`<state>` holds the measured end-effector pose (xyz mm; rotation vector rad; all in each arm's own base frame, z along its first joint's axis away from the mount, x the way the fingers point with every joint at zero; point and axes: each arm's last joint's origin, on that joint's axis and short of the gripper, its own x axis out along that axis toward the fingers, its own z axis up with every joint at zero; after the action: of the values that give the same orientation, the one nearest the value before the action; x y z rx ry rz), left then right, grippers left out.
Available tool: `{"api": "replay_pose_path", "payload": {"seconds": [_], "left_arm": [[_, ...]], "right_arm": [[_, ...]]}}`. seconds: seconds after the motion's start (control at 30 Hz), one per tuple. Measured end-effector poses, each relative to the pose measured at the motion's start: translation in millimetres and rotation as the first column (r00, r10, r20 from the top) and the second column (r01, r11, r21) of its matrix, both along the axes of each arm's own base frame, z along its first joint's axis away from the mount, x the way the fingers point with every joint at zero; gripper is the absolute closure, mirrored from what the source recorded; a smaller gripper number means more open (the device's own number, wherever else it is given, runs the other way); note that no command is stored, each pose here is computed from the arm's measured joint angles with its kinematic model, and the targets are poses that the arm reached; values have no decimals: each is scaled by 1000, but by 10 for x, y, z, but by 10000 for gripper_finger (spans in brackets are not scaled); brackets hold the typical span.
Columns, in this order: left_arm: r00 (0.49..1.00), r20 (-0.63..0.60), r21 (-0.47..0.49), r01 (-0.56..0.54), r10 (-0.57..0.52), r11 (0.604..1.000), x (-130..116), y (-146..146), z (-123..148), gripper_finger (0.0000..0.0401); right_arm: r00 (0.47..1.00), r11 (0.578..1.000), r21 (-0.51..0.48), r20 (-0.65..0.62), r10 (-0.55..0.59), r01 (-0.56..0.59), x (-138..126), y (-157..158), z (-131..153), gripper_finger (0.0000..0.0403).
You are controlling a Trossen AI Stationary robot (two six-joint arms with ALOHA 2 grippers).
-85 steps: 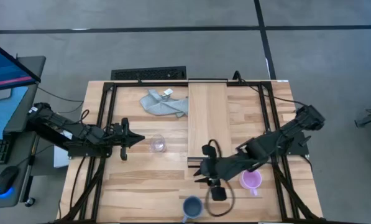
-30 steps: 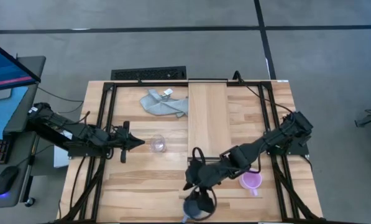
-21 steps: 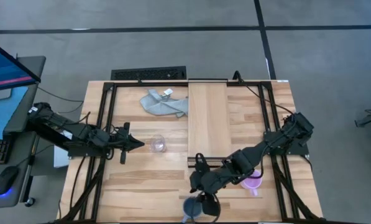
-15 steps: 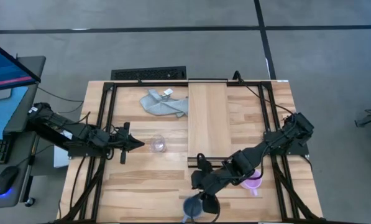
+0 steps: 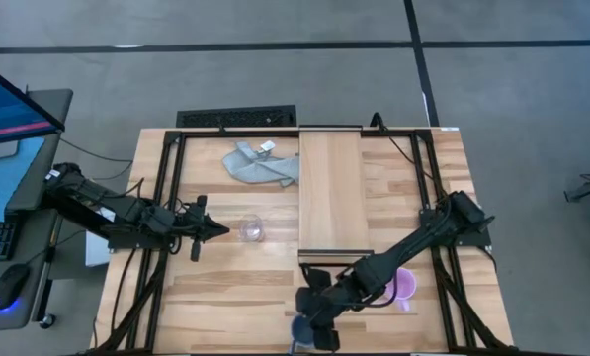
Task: Stack small to large cups/mugs on shelf
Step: Put the blue mug on the shelf
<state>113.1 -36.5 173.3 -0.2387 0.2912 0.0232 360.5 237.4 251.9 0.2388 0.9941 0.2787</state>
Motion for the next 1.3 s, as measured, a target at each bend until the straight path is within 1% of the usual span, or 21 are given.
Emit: {"api": "replay_pose_path", "payload": {"seconds": [0.1,0.2,0.27,0.33,0.43,0.87,1.07,1.3], "left_arm": [[1000,-2,-1,0,0,1000,0,0,-1,401],[1000,-6,1,-1,1,1000,-2,1,-6,401],[1000,-6,0,-1,1,1000,-2,1,-6,401],[1000,-13,4,-1,1,1000,-4,2,-13,401],[1000,-16,5,-1,1,1000,-5,2,-16,401],[998,-55,21,-1,2,1000,-18,8,-53,401],[999,-55,20,-1,2,1000,-17,8,-53,401],[999,-54,20,-1,2,1000,-17,8,-53,401]], "right_arm": [[999,1000,-26,-47,-12,11,-15,-14,-72,260],[996,999,-21,-82,-36,35,13,8,-169,267],[993,998,-45,-116,-38,33,1,2,-242,270],[995,999,-27,-93,-38,36,34,22,-239,273],[992,998,-45,-119,-41,36,16,10,-270,276],[990,998,-56,-134,-44,37,8,-6,-278,280],[993,996,-69,-104,-62,55,19,-7,-260,281],[992,995,-83,-111,-61,52,7,-18,-259,281]]}}
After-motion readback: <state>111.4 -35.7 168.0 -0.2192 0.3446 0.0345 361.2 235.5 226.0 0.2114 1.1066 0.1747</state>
